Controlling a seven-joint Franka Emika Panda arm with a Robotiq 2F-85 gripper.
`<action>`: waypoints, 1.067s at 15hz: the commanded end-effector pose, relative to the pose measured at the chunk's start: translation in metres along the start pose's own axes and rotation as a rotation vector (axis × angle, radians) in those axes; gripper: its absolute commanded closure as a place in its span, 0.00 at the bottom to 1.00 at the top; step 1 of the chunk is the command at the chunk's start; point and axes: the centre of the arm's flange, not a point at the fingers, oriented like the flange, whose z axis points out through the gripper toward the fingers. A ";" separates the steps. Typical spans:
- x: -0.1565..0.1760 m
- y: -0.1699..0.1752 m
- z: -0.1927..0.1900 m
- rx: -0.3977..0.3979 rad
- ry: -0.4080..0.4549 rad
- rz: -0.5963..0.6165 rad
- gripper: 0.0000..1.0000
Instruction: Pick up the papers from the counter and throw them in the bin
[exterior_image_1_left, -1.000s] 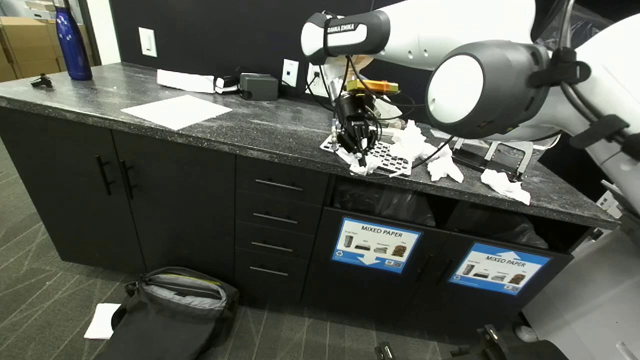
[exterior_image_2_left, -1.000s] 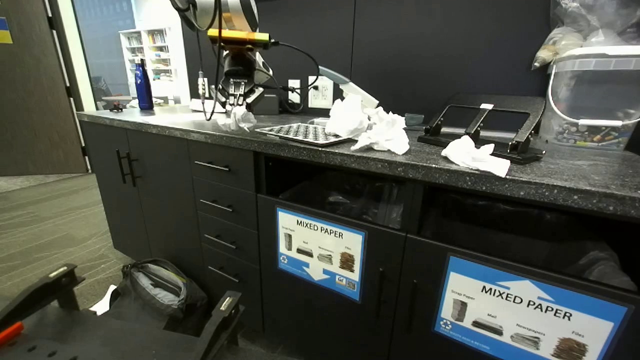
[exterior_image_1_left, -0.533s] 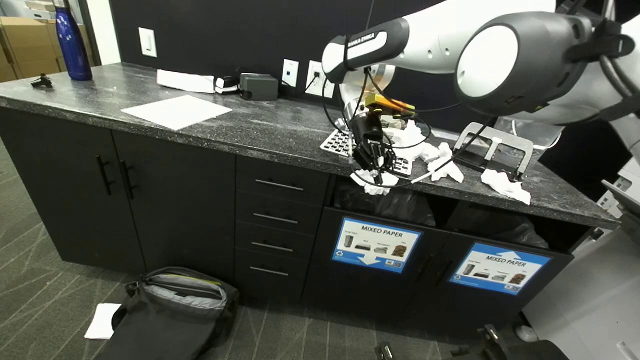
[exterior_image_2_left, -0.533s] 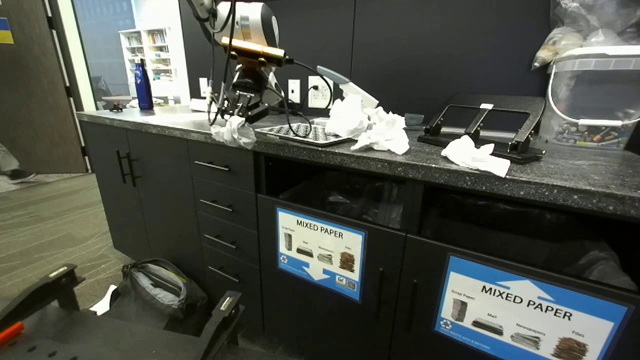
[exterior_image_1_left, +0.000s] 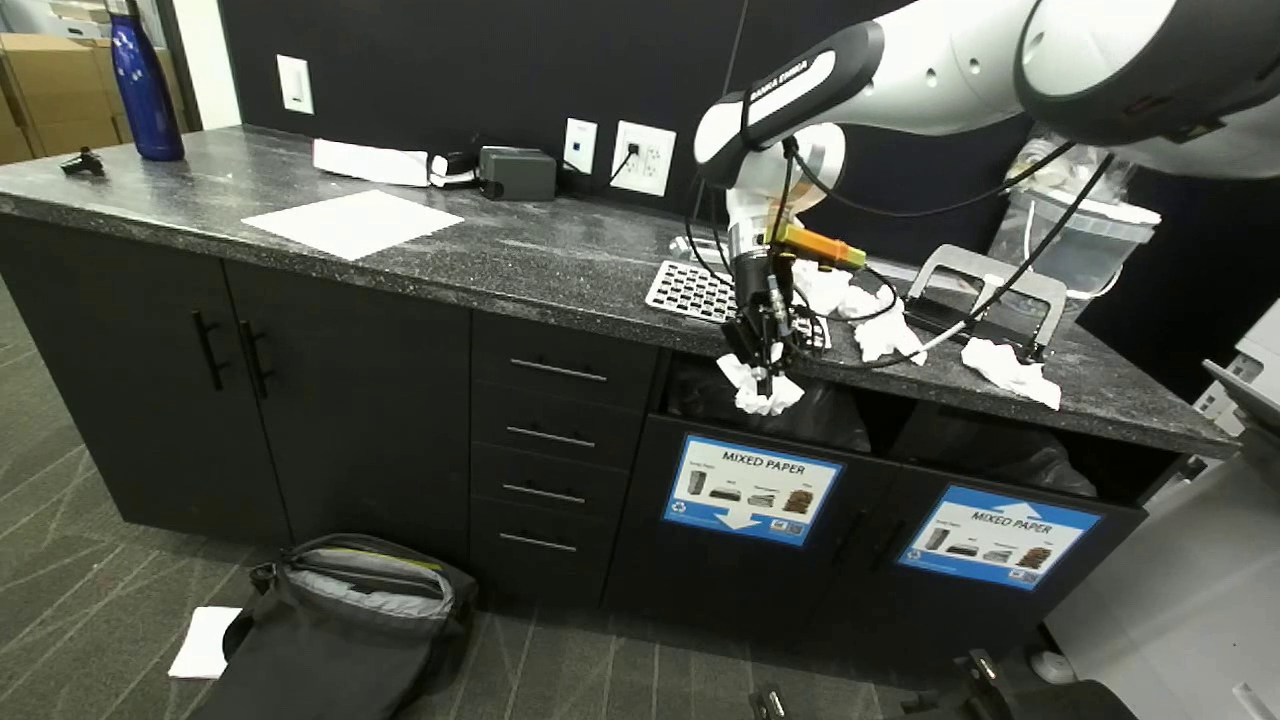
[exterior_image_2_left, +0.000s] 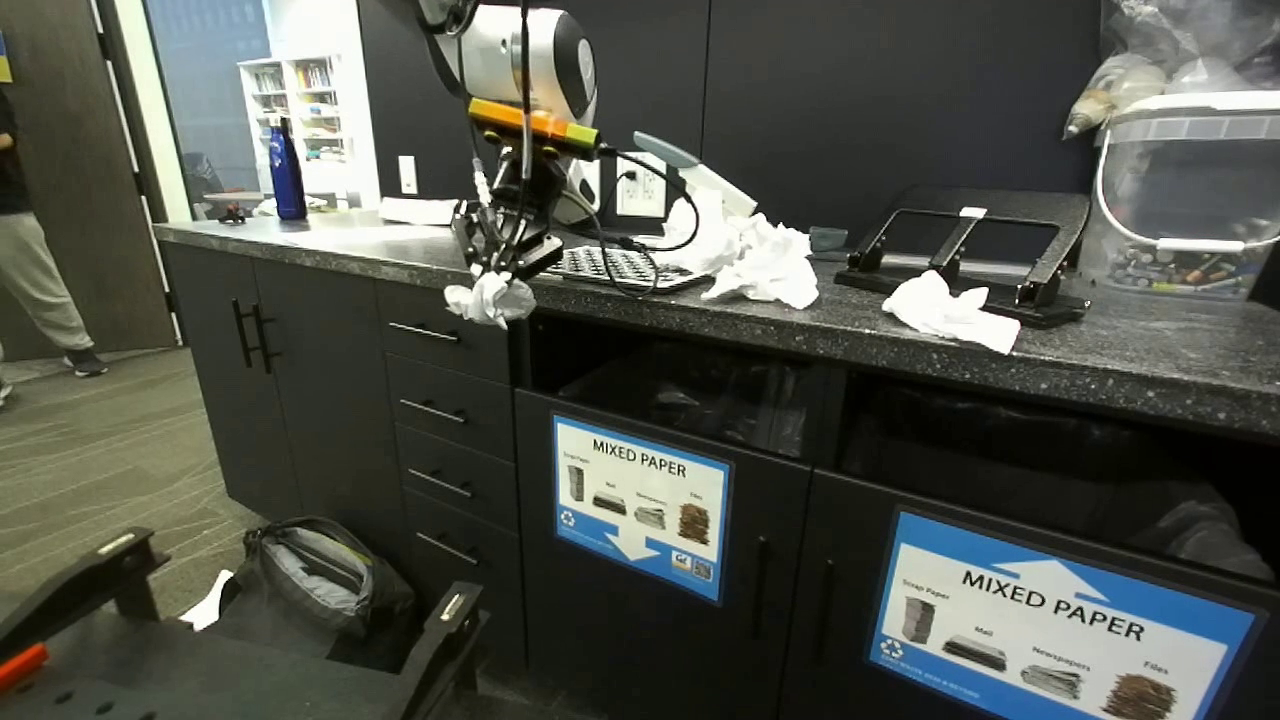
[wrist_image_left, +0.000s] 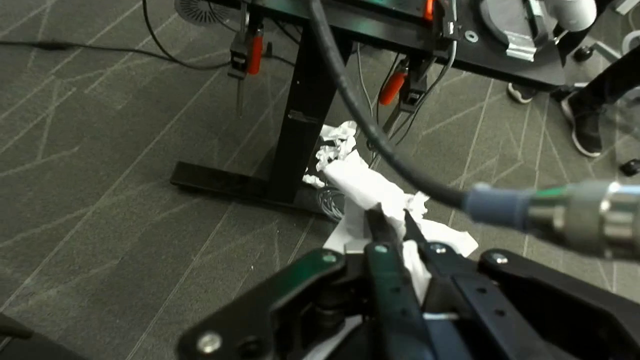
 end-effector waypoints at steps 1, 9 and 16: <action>-0.062 -0.014 0.047 -0.018 0.083 -0.029 0.98; -0.098 -0.036 0.082 -0.097 0.254 0.006 0.98; -0.081 -0.058 0.149 -0.093 0.562 0.189 0.98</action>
